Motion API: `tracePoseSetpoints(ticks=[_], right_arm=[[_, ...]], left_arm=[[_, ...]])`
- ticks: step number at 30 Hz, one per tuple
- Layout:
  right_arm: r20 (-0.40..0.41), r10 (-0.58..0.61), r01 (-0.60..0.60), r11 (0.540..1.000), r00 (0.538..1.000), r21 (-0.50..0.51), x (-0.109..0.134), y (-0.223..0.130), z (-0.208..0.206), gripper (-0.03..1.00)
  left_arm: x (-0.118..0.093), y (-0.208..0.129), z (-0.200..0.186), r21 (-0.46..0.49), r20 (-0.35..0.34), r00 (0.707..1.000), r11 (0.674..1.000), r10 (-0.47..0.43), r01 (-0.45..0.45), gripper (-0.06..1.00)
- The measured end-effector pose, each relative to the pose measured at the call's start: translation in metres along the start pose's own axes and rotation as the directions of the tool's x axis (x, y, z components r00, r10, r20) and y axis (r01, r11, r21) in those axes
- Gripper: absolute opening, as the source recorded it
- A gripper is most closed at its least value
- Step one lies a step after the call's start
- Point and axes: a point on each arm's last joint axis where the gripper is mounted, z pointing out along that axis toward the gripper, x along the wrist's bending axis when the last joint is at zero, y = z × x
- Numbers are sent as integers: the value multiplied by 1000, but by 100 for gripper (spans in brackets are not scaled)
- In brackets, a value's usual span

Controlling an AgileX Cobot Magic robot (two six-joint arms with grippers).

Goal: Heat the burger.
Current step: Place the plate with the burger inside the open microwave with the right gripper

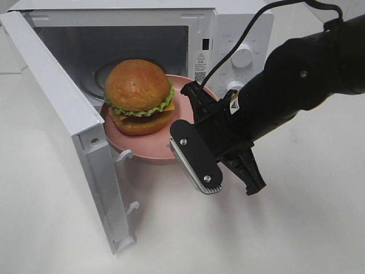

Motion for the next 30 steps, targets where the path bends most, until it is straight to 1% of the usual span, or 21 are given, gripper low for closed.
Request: tracePoseSetpoints(ticks=[3,4,7,9,10,11,13,14,19,23,30], right_arm=[[-4,-1,1,1000,1000,-3,-8,1,5,6],[-14,-2,2,1000,1000,-5,-14,1,8,6],[-31,-2,2,1000,1000,-7,-18,1,12,6],[-45,-3,2,1000,999,-9,-25,2,17,6],[-45,-3,2,1000,999,-9,-25,2,17,6],[-47,-3,3,1000,999,-10,-31,2,19,6],[-47,-3,3,1000,999,-10,-34,2,21,6],[-43,-6,5,1000,999,-10,-39,3,24,6],[-34,0,0,1000,999,-3,-50,2,29,6],[-39,-5,6,1000,999,14,-55,1,32,6],[-69,20,-18,999,997,38,-66,-1,41,6]], left_arm=[[0,0,0,0,0,1000,1000,0,0,99],[0,0,0,0,0,1000,1000,0,0,99],[0,0,0,0,0,1000,1000,0,0,99],[0,0,0,0,0,1000,1000,0,0,99],[0,0,0,0,0,1000,1000,0,0,99],[0,0,0,0,0,1000,1000,0,0,99],[0,0,0,0,0,1000,1000,0,0,99],[0,0,0,0,0,1000,1000,0,0,99],[0,0,0,0,0,1000,1000,0,0,99],[0,0,0,0,0,1000,1000,0,0,99],[0,0,0,0,0,1000,1000,0,0,99]])
